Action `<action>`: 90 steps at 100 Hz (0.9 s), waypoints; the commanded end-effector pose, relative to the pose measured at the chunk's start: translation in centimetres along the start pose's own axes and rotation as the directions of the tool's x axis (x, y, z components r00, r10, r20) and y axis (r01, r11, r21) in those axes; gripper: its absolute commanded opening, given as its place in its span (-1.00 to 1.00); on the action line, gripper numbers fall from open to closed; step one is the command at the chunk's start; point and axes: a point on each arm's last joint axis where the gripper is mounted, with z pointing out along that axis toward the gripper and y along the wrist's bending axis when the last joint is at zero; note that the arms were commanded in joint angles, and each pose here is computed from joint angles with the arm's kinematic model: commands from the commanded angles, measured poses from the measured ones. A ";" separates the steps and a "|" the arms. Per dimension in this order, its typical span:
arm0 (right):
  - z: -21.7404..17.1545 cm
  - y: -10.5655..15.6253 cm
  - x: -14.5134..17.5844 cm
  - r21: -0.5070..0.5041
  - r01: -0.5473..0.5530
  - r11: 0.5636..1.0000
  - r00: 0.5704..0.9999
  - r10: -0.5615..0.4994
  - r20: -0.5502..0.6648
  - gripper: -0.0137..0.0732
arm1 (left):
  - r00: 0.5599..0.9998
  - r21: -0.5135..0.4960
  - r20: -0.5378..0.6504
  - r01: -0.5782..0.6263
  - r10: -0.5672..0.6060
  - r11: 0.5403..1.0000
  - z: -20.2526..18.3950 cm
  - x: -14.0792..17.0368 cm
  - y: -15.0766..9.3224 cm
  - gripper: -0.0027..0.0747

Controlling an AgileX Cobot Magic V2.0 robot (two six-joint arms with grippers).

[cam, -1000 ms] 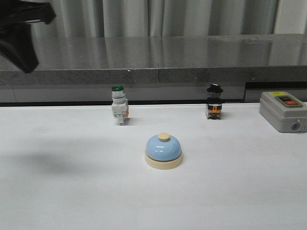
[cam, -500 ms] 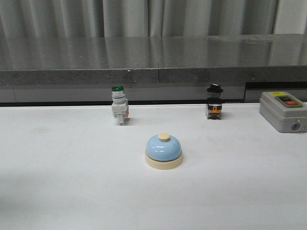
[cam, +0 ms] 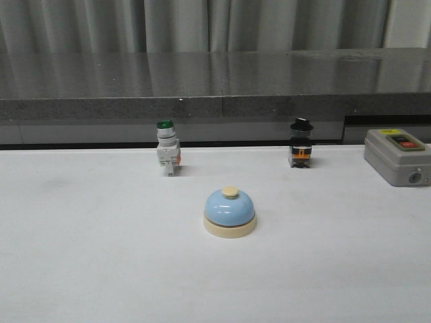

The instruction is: Place and press bell with both arms

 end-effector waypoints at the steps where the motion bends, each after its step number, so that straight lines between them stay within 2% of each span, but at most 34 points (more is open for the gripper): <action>1: -0.3 0.0 -1.4 0.001 0.016 1.000 0.992 -0.016 0.122 -0.83 | 0.997 0.013 0.068 0.021 -0.022 1.000 -1.3 -0.1 -0.1 -0.98; 43: -0.3 0.0 -1.4 0.001 0.016 1.000 0.992 -0.016 0.122 -0.83 | 0.982 0.029 0.186 0.011 -0.016 1.000 -4.2 3.2 -0.2 -0.98; 61: -0.3 0.0 -1.4 0.001 0.016 1.000 0.992 -0.016 0.122 -0.83 | 0.950 0.028 0.313 0.011 -0.019 1.000 -4.0 4.7 0.1 -0.98; 68: -0.3 0.0 -1.4 0.001 0.016 1.000 0.992 -0.016 0.122 -0.83 | 0.909 0.021 0.416 0.014 -0.021 1.000 -3.4 5.2 0.4 -0.98; 80: -0.3 0.0 -1.4 0.001 0.016 1.000 0.992 -0.016 0.122 -0.83 | 0.791 -0.015 0.611 -0.004 0.013 1.000 -2.3 6.4 1.0 -0.98; 90: -0.3 0.0 -1.4 0.001 0.016 1.000 0.992 -0.016 0.122 -0.83 | 0.729 -0.021 0.685 -0.001 0.015 1.000 -1.4 7.9 1.3 -0.98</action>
